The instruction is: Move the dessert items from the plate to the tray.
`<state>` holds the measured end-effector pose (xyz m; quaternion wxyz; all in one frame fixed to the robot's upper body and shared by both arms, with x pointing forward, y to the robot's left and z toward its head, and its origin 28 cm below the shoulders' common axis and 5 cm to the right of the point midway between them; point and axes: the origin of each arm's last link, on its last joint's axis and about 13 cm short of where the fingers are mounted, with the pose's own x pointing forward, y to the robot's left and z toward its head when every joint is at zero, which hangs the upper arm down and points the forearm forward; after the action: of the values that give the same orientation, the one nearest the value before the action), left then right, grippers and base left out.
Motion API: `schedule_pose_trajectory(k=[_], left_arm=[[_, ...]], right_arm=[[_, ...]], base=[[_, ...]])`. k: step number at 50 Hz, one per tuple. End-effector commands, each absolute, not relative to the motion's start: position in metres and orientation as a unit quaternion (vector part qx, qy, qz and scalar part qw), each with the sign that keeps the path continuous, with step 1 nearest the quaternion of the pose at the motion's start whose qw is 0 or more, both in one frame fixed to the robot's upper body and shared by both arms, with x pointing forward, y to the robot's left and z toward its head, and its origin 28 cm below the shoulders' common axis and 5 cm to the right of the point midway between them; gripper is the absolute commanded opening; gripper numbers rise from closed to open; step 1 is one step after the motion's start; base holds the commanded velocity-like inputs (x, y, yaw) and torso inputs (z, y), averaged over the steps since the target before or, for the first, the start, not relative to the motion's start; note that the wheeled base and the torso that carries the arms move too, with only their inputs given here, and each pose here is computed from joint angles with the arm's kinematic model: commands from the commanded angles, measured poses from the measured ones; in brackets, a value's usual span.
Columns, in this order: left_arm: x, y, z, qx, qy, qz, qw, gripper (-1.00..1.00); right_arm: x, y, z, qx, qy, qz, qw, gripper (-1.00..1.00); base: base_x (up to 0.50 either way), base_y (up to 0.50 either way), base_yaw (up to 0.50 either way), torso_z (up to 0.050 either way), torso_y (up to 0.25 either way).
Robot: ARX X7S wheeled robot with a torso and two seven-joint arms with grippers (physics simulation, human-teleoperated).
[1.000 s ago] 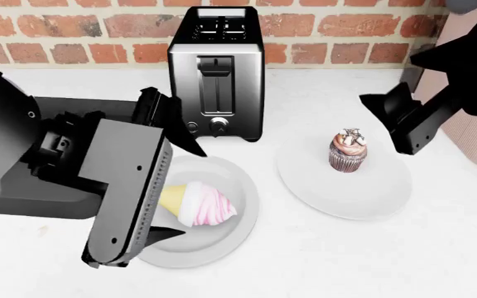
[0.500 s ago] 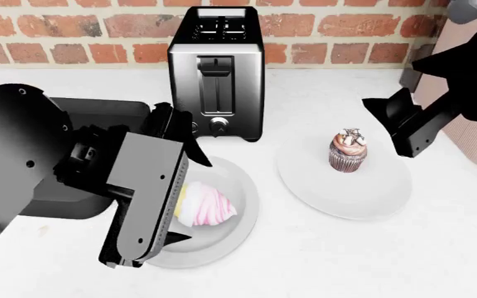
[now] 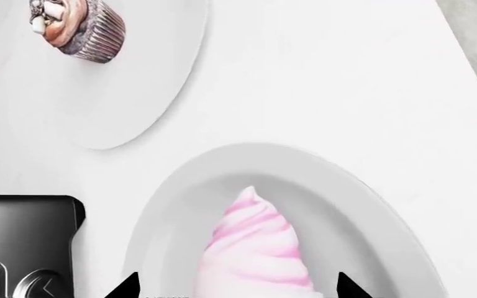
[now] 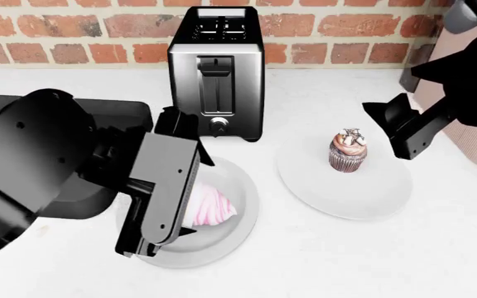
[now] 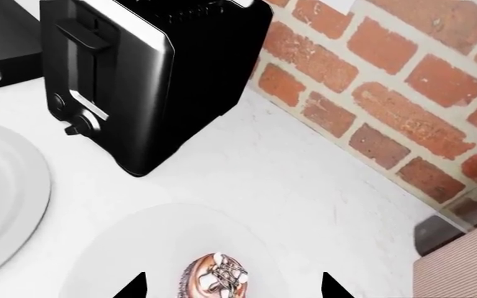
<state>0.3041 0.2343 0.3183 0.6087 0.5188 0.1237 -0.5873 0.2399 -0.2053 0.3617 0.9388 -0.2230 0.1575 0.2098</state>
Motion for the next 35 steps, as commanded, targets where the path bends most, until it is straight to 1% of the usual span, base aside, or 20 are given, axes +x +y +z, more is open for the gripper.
schedule_pose_trajectory(k=[1, 33, 34, 35], left_arm=[[0.308, 0.234, 0.311, 0.519, 0.136, -0.587, 0.607, 1.00], [0.315, 0.234, 0.300, 0.522, 0.147, -0.580, 0.608, 1.00], [0.315, 0.234, 0.299, 0.522, 0.148, -0.580, 0.607, -1.00], [0.315, 0.234, 0.299, 0.522, 0.148, -0.580, 0.607, -1.00]], right_arm=[[0.243, -0.207, 0.358, -0.222, 0.157, 0.207, 0.940, 1.00], [0.245, -0.208, 0.354, -0.222, 0.155, 0.204, 0.941, 1.00], [0.245, -0.208, 0.354, -0.222, 0.154, 0.204, 0.941, 1.00], [0.245, -0.208, 0.354, -0.223, 0.154, 0.203, 0.941, 1.00]], base=[[0.00, 0.00, 0.00, 0.000, 0.000], [0.00, 0.00, 0.00, 0.000, 0.000], [0.00, 0.00, 0.00, 0.000, 0.000], [0.00, 0.00, 0.00, 0.000, 0.000]])
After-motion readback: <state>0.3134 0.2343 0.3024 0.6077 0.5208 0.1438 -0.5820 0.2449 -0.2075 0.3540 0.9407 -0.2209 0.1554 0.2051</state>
